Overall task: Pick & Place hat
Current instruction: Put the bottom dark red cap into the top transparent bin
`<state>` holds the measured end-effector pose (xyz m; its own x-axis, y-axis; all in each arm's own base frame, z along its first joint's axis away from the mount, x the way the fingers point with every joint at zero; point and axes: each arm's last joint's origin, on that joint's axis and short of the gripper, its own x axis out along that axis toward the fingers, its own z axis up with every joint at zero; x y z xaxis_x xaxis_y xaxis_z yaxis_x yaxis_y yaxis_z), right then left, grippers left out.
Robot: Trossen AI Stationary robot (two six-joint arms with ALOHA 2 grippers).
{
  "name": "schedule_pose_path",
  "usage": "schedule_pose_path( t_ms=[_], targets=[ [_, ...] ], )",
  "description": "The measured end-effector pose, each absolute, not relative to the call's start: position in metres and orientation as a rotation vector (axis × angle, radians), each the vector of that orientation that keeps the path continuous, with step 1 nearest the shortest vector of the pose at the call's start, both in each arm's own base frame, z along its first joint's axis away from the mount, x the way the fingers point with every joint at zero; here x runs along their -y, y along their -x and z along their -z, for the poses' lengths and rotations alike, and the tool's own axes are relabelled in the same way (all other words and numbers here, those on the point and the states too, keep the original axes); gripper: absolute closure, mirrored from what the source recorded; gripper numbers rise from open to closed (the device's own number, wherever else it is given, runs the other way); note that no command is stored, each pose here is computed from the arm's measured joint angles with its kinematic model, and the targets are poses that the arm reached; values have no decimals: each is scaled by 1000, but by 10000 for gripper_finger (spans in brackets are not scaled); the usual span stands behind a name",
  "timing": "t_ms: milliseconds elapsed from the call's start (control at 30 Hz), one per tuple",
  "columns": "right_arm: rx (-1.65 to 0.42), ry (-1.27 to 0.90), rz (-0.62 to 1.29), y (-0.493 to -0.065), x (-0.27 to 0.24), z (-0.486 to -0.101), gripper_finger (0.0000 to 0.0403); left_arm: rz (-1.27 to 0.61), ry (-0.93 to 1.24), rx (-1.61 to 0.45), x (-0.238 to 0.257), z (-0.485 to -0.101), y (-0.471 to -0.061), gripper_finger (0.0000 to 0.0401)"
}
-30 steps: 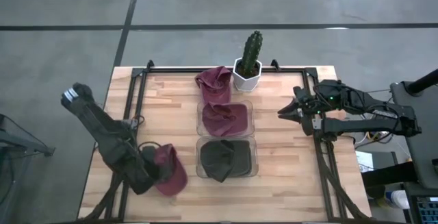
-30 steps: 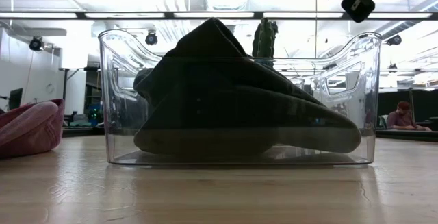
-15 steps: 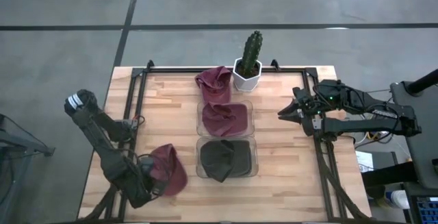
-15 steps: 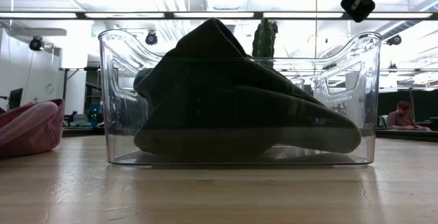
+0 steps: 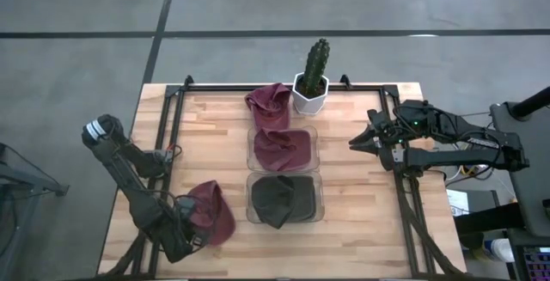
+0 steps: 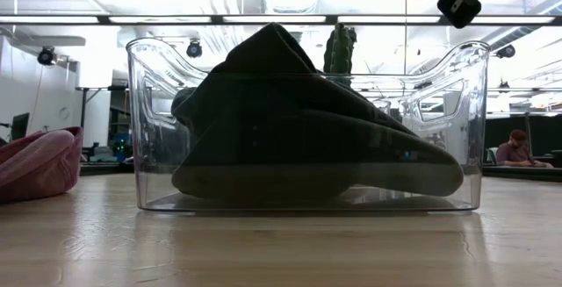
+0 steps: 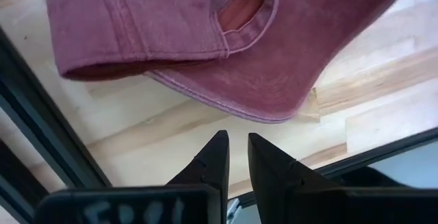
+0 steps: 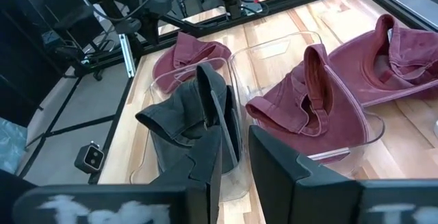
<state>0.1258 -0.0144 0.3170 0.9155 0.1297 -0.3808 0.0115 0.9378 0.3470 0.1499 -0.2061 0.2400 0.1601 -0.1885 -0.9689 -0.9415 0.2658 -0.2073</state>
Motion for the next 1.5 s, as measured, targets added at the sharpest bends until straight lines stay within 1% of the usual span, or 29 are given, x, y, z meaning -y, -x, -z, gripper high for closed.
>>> schedule_pose_path(
  t_ms=[167,333,433,633,833,1067,1200,1367,1500],
  targets=[
    [-412,-351,-62,-126,14,-317,327,-847,1237,-1306,207,-237,-150,353],
    [-411,-351,-62,-126,14,-317,323,-987,1212,-1474,210,-221,-146,353],
    [-411,-352,-62,-126,14,-317,327,-1033,1199,-1500,212,-214,-146,353],
    [-411,-355,-61,-126,14,-317,335,-1017,1209,-1482,214,-214,-150,353],
    [-410,-355,-61,-126,14,-317,328,-951,1226,-1496,216,-224,-150,352],
    [-410,-355,-61,-126,14,-317,328,-933,1232,-1499,216,-225,-151,349],
    [-410,-355,-61,-126,14,-317,334,-931,1230,-1501,216,-225,-151,325],
    [-410,-355,-61,-126,14,-317,333,-934,1224,-1508,216,-225,-150,276],
    [-410,-356,-60,-126,14,-317,326,-973,1267,-1450,216,-225,-152,249]
  ],
)
